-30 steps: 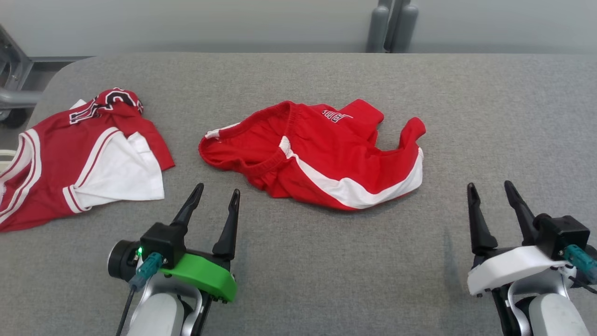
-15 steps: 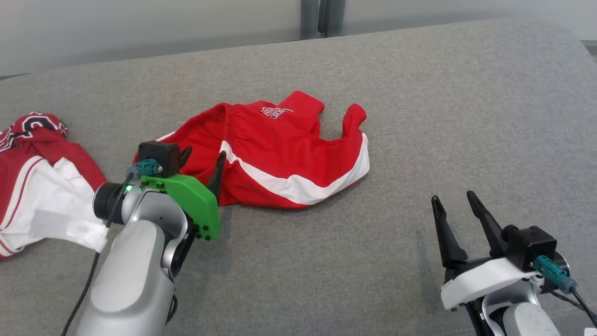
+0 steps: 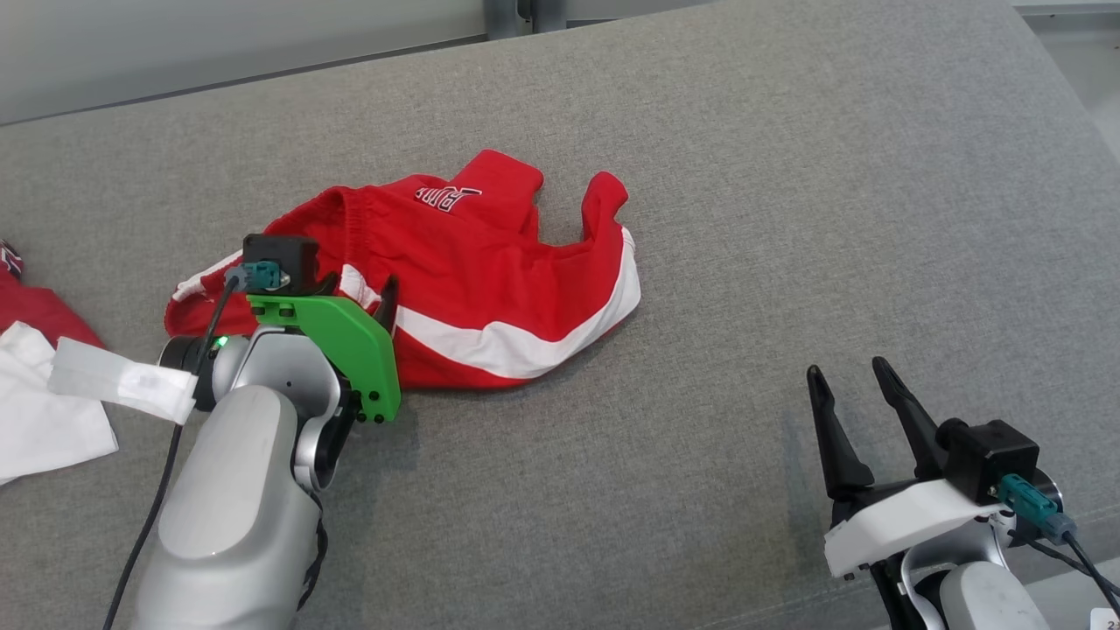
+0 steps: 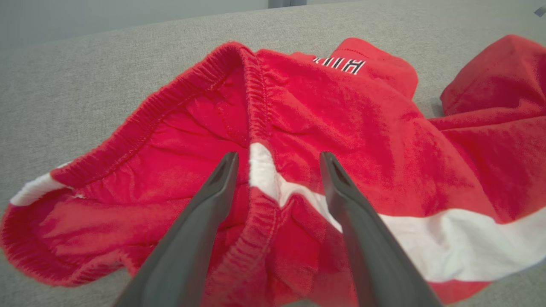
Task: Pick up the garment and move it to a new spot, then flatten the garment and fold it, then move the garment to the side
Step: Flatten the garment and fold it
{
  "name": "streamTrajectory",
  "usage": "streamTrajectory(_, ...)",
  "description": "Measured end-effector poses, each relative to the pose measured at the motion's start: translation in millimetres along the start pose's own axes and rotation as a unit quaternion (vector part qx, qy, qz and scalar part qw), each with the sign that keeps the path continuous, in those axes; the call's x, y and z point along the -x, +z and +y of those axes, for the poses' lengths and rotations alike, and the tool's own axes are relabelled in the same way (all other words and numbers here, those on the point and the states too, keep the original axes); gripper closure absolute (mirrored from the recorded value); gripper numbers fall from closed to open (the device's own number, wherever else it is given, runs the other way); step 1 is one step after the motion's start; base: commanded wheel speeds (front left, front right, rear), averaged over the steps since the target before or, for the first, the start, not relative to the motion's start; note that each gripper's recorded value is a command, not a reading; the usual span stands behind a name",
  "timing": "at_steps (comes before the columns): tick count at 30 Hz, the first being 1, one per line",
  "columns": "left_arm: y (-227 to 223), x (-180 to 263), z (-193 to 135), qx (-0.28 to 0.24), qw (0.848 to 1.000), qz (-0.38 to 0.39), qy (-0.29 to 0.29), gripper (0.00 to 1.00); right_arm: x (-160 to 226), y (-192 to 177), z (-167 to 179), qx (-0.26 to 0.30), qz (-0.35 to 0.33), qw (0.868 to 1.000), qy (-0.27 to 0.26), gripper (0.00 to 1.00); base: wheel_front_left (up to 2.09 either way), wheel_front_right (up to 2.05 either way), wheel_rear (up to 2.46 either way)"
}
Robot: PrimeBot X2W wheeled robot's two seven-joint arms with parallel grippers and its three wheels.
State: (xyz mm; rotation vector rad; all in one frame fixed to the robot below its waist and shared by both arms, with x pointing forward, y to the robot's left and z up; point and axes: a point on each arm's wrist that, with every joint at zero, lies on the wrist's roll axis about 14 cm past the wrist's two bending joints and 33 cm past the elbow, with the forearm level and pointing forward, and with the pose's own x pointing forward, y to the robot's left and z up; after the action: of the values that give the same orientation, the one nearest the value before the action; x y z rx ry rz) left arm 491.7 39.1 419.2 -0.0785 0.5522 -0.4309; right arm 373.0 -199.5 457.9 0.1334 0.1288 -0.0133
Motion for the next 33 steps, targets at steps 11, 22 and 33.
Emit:
streamTrajectory(11, 21, 8, 12, 0.039, 0.997, -0.066, 0.028, 1.00, -4, 0, 3, 0.000, -0.001, 1.000, 0.005, 0.00, 0.00, 0.00, 0.00)
streamTrajectory(22, -7, 65, 53, 0.119, 0.978, -0.118, 0.128, 1.00, -7, 3, 16, 0.006, 0.000, 1.000, 0.025, 0.00, 0.00, 0.00, 0.00)
streamTrajectory(33, -26, 102, 53, 0.162, 0.966, -0.145, 0.141, 0.00, -6, 8, 29, 0.011, 0.001, 0.999, 0.046, 0.00, 0.00, 0.00, 0.00)
